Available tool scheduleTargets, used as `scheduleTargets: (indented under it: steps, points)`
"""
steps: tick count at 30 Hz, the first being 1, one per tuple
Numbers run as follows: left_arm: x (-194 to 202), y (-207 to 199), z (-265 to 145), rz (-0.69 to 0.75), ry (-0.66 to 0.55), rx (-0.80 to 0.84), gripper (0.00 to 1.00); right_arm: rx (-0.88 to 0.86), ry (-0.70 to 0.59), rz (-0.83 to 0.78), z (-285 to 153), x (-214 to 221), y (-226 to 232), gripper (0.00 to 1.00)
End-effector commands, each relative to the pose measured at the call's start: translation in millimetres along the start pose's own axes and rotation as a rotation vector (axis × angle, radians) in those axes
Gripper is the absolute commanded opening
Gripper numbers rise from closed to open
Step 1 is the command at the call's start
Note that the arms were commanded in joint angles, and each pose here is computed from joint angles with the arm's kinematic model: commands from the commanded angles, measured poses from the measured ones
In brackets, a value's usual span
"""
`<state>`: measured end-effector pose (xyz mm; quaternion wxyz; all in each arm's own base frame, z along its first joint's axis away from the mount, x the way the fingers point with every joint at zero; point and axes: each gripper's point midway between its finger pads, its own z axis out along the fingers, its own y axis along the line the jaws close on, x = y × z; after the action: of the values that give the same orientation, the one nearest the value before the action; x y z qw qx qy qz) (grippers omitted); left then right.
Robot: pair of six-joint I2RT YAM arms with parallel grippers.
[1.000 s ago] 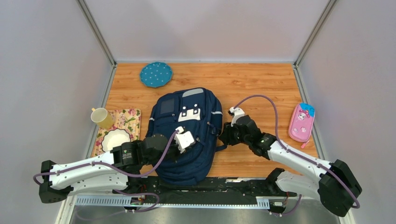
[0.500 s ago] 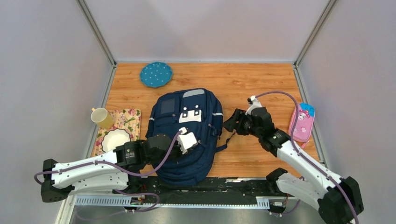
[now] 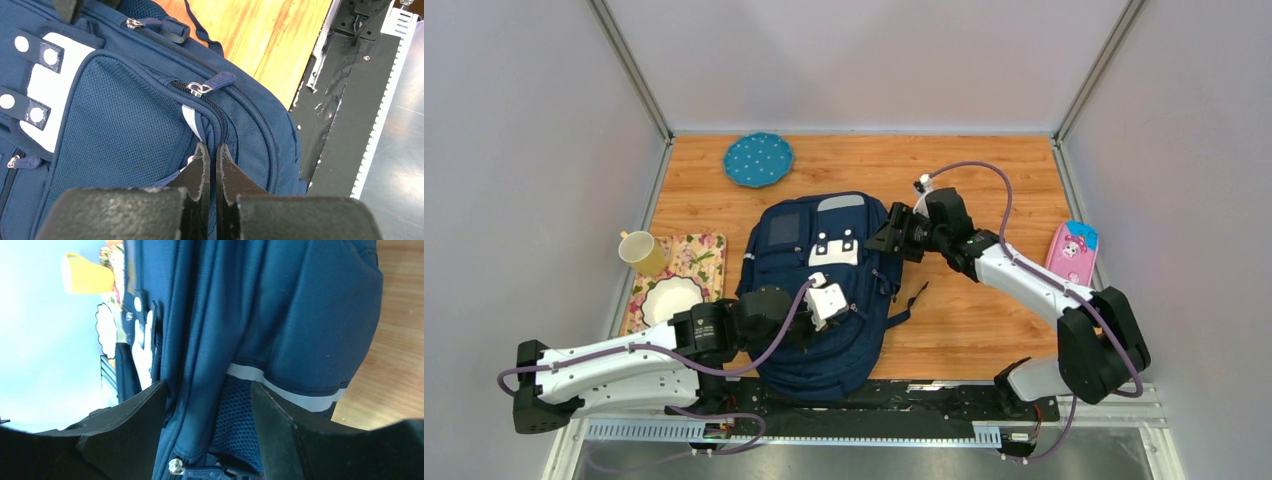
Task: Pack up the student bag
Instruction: Zip the student bag at the center of the board, then unzip the student bag at the center of the board.
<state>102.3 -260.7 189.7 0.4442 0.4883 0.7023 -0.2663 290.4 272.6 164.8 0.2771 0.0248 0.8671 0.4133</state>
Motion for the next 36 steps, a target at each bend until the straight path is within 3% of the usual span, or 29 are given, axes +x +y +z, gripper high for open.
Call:
scheduleTargets:
  steps: [1,5,8,9,12,24,26,27,29,30,33,36]
  points:
    - [-32.1,-13.9,-2.3,-0.037,-0.121,0.072,0.0,-0.03,-0.006,0.017,8.8,-8.7,10.6,0.67]
    - [-32.6,-15.0,-2.3,-0.032,-0.127,0.078,0.0,-0.063,0.001,0.037,16.4,-7.0,12.8,0.58]
    - [-31.9,-15.8,-0.3,-0.027,-0.123,0.082,0.0,-0.097,0.025,0.046,21.9,-6.8,19.1,0.36]
    - [-30.3,-15.9,0.6,-0.027,-0.117,0.082,0.0,-0.107,0.031,0.055,22.5,-6.4,21.2,0.23]
    - [-30.3,-14.9,2.6,-0.027,-0.112,0.076,0.0,-0.09,0.003,0.054,22.3,-11.7,18.9,0.02]
    - [-37.8,9.4,26.8,-0.007,-0.1,-0.041,0.01,0.009,-0.298,0.12,-48.6,-78.7,-27.8,0.0]
    - [-43.8,25.9,36.4,-0.053,-0.076,-0.102,0.14,0.031,-0.374,0.15,-67.8,-84.6,-34.3,0.0]
    - [-45.9,33.9,39.1,-0.068,-0.065,-0.129,0.29,0.098,-0.409,0.198,-72.2,-78.3,-56.2,0.0]
    - [-50.4,51.4,46.2,-0.122,-0.031,-0.179,0.43,0.102,-0.512,0.238,-96.7,-79.9,-60.4,0.0]
    - [-53.1,56.1,47.2,-0.143,-0.027,-0.193,0.57,0.141,-0.582,0.316,-104.9,-79.5,-73.7,0.0]
    - [-65.4,59.8,46.8,-0.198,-0.054,-0.195,0.72,0.128,-0.667,0.452,-119.2,-54.9,-94.5,0.0]
    - [-63.8,62.7,39.0,-0.279,-0.077,-0.229,0.73,0.147,-0.693,0.552,-122.8,-29.7,-116.7,0.0]
